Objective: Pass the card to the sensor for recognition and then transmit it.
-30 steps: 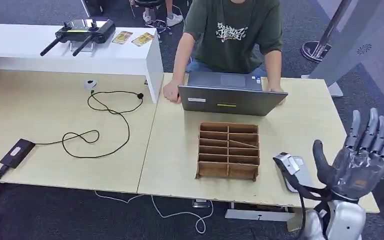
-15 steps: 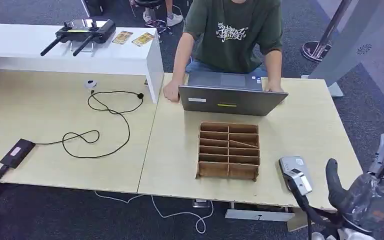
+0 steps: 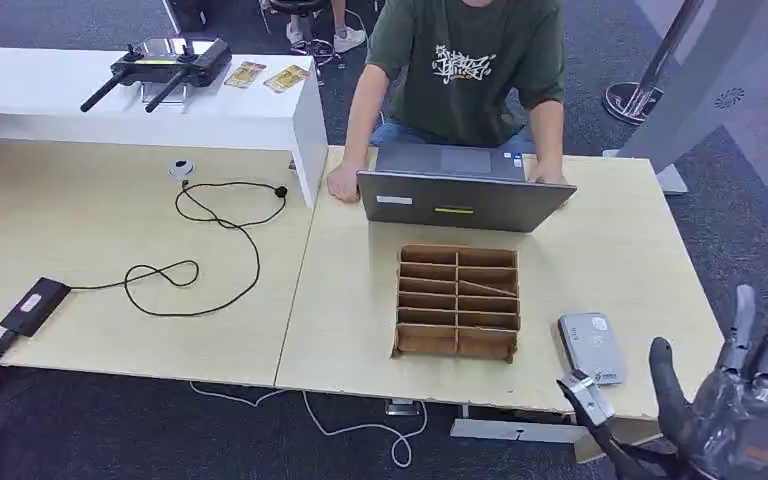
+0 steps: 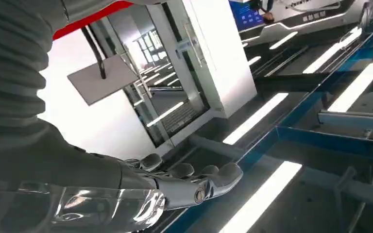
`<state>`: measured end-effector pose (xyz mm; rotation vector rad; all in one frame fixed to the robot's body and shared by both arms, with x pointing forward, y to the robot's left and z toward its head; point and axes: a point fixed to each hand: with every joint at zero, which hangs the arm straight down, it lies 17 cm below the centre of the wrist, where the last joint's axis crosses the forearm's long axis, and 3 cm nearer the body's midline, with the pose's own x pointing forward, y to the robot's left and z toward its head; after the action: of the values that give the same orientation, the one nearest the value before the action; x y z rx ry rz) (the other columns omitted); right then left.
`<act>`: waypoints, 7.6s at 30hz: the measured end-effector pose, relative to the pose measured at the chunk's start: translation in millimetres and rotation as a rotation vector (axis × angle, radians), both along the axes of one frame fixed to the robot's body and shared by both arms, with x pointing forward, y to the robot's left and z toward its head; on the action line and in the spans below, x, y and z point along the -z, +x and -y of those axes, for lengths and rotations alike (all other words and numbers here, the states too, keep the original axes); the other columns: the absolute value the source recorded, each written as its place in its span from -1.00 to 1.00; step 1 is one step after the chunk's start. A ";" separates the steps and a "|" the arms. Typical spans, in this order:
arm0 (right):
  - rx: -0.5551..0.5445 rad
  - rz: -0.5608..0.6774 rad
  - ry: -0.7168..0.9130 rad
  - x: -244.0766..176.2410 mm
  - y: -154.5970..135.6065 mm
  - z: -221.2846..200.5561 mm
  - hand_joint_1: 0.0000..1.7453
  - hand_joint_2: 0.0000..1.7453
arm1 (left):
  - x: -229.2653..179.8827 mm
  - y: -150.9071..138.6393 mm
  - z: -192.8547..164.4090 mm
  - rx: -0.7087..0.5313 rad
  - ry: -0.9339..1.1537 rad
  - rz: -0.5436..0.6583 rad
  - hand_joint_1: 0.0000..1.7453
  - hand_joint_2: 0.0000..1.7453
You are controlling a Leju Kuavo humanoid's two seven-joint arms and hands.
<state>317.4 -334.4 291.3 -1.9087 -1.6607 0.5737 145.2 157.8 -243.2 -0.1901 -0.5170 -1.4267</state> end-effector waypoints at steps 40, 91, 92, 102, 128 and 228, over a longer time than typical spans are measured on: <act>0.070 -0.329 0.094 97.9 -15.3 30.3 -1.00 1.00 | 1.6 -9.8 -3.3 -0.050 -0.016 -0.045 -1.00 -1.00; -0.030 -0.695 0.179 159.4 36.7 -70.8 -1.00 1.00 | -3.0 -0.8 2.4 -0.036 -0.024 -0.054 -1.00 -1.00; -0.030 -0.695 0.179 159.4 36.7 -70.8 -1.00 1.00 | -3.0 -0.9 2.4 -0.036 -0.024 -0.054 -1.00 -1.00; -0.031 -0.695 0.178 159.6 36.7 -71.0 -1.00 1.00 | -3.0 -0.9 2.4 -0.036 -0.024 -0.054 -1.00 -1.00; -0.263 -0.688 0.171 185.2 66.6 -147.5 -1.00 1.00 | -10.7 6.0 17.1 0.004 -0.050 -0.071 -1.00 -1.00; -0.202 -0.731 0.124 198.7 88.1 -124.0 -1.00 1.00 | -12.8 15.0 14.9 0.020 -0.055 -0.042 -1.00 -1.00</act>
<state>405.5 -210.4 92.6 -1.2222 -1.3533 1.0664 160.2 142.9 -230.5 -0.2695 -0.5220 -1.4259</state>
